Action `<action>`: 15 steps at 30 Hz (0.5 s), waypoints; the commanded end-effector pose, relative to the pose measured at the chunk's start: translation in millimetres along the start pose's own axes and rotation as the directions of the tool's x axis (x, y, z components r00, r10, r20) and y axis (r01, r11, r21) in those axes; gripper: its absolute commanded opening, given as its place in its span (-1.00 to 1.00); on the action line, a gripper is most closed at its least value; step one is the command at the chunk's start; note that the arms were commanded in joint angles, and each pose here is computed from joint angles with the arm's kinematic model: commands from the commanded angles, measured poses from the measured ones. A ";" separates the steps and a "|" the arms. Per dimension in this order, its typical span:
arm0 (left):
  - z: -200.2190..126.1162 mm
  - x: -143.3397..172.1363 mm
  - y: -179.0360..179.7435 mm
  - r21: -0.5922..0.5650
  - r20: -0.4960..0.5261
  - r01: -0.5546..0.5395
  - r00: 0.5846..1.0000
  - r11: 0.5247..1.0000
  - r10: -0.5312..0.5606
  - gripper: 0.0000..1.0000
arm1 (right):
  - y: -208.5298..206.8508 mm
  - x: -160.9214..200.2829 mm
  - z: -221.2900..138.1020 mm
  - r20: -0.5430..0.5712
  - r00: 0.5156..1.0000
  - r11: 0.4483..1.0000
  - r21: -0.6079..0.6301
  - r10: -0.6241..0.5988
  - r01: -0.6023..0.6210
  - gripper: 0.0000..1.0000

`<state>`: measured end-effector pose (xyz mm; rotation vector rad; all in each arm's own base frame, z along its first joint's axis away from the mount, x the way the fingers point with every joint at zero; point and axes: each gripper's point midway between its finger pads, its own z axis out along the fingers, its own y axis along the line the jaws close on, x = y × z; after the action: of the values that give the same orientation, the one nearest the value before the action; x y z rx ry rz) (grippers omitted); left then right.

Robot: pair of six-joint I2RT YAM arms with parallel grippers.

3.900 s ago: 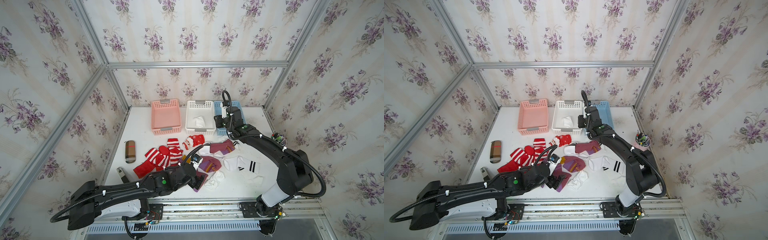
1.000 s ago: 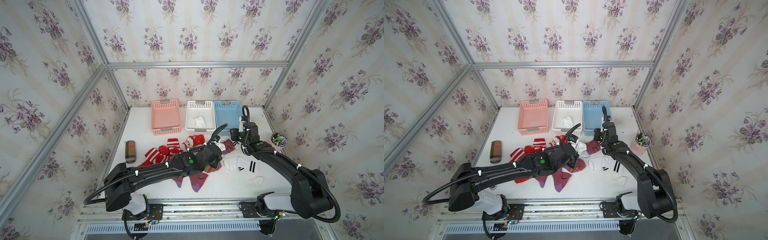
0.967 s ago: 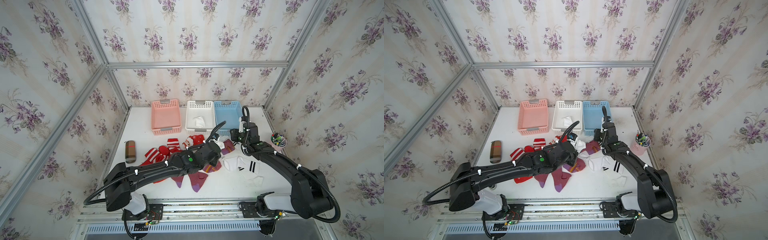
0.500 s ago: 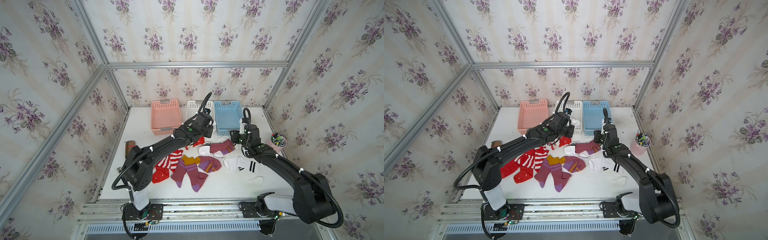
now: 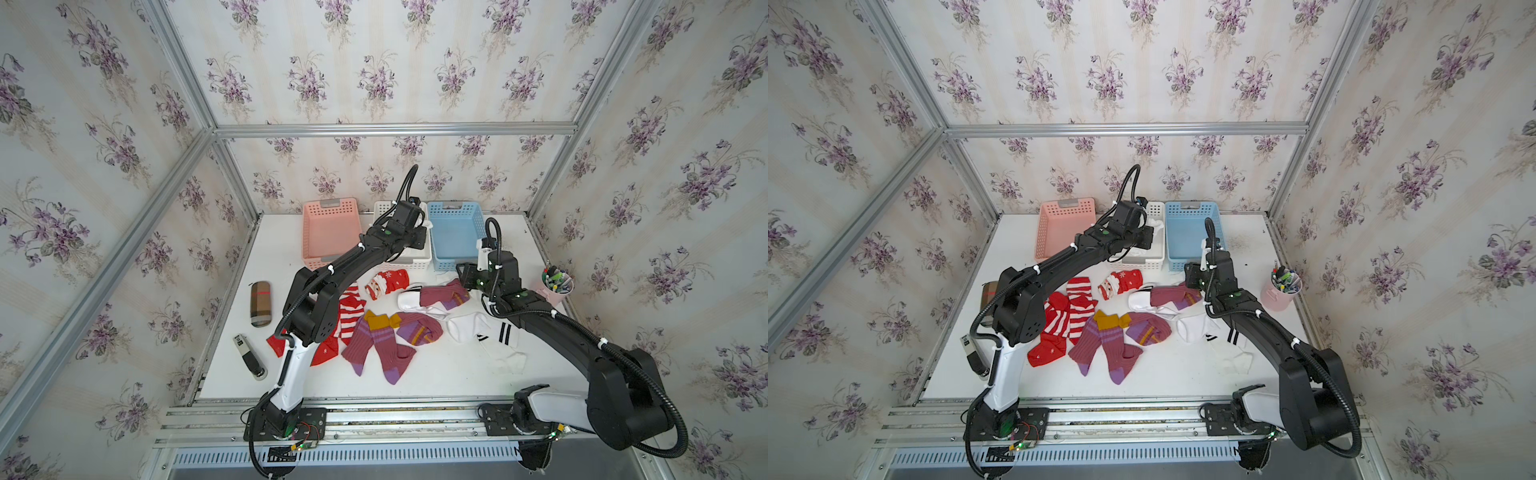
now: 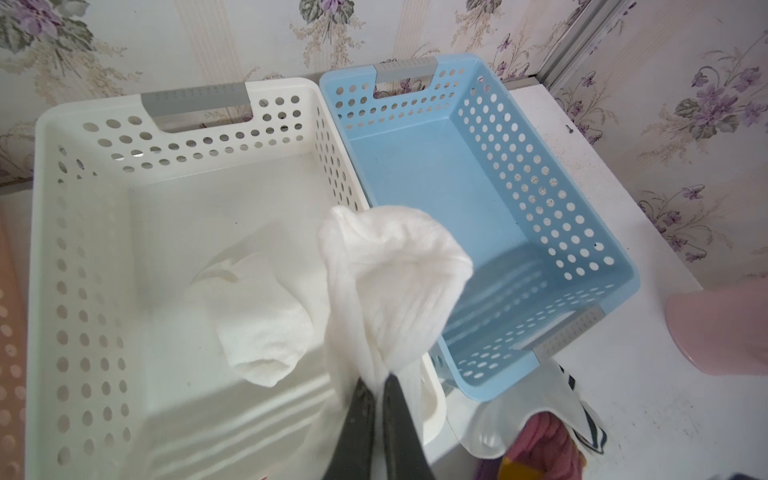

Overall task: Sort the socks into the basket by color
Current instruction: Place the sock in the bin.

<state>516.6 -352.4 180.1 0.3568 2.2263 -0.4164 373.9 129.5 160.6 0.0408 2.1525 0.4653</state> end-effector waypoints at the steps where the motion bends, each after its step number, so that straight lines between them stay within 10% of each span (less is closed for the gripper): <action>1: 14.0 -2.3 5.4 0.008 0.002 0.003 1.000 1.000 -0.003 -0.85 | 6.2 -7.0 -3.1 0.023 1.000 1.000 -0.021 0.006 -0.005 -0.14; 8: 30.0 2.8 24.0 -0.018 -0.014 0.024 1.000 1.000 -0.025 -0.84 | 10.3 -7.2 -7.3 0.027 1.000 0.999 -0.033 0.006 -0.006 -0.13; 15: 28.3 2.4 32.9 -0.031 -0.018 0.028 0.999 0.999 -0.029 -0.24 | 16.4 0.0 -2.9 0.009 1.000 0.999 -0.042 -0.003 0.003 -0.13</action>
<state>545.1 -337.0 149.9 0.3154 2.2680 -0.3994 368.3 140.6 166.7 0.0128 2.1413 0.4999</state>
